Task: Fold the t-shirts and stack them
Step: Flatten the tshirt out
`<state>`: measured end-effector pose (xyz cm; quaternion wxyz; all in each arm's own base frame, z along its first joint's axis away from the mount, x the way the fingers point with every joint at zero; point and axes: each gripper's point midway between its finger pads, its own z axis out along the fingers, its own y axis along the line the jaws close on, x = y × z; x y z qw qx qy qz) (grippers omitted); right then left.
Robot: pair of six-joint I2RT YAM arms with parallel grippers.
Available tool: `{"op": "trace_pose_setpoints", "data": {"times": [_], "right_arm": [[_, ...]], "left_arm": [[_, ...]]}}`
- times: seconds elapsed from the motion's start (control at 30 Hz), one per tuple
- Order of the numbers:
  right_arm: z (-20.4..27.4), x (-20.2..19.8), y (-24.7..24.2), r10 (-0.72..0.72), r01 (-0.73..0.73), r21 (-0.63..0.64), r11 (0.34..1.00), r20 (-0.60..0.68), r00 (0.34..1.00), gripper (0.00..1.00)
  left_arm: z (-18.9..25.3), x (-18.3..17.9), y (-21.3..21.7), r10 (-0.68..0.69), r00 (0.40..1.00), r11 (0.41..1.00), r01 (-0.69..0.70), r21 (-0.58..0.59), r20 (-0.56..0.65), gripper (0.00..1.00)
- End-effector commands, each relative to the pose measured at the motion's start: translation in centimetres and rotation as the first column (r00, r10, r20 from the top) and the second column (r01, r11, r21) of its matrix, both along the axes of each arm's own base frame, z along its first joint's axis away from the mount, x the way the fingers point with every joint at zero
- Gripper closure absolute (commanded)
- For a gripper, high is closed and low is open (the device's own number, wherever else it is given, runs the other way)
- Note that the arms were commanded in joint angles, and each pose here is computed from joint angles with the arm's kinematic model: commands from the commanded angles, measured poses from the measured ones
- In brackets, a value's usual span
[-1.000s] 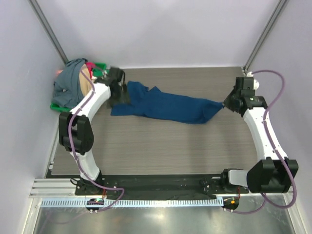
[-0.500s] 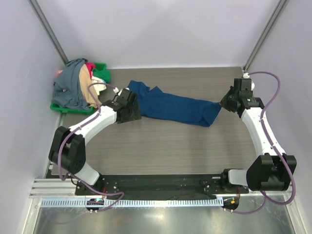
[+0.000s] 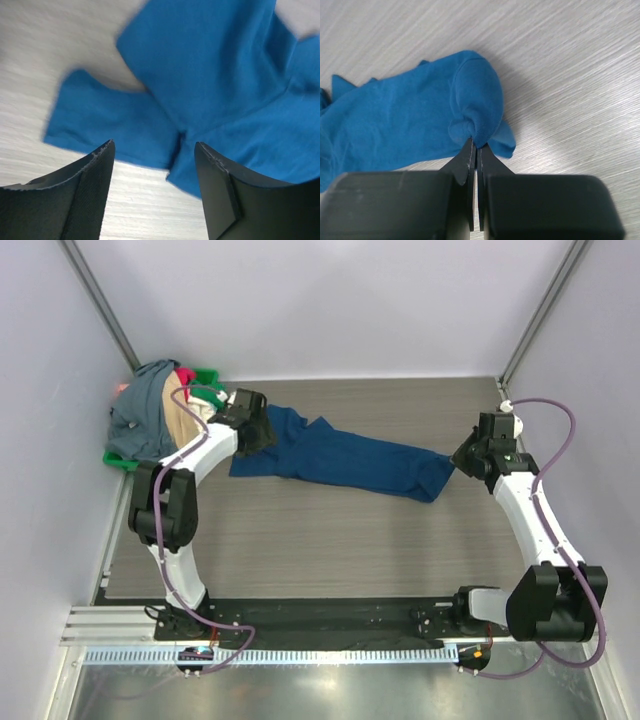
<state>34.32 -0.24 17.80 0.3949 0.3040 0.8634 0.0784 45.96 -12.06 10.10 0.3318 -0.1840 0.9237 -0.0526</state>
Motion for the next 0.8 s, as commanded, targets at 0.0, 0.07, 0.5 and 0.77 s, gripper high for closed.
{"op": "trace_pose_setpoints", "data": {"times": [0.0,0.07,0.5,0.77], "right_arm": [[-0.6,1.0,0.4,0.003,-0.004,0.029,1.0,0.026,1.0,0.99],[-1.1,1.4,0.6,0.013,-0.014,0.04,0.999,0.016,1.0,0.99],[-2.0,1.8,1.0,0.034,-0.034,0.054,0.998,0.006,0.999,0.99],[-0.3,1.0,1.0,0.041,-0.043,0.045,0.998,0.045,0.998,0.99]], "left_arm": [[-1.1,-1.8,-2.2,-0.027,1.0,0.998,0.026,-0.061,-0.008,0.33],[-1.8,-2.8,-2.1,-0.014,1.0,0.997,0.012,-0.075,-0.023,0.3],[-6.6,-2.9,-1.4,0.009,0.996,1.0,-0.011,-0.027,-0.085,0.49],[-0.8,-2.0,-0.4,0.001,1.0,1.0,-0.002,0.024,0.013,1.0]]}}
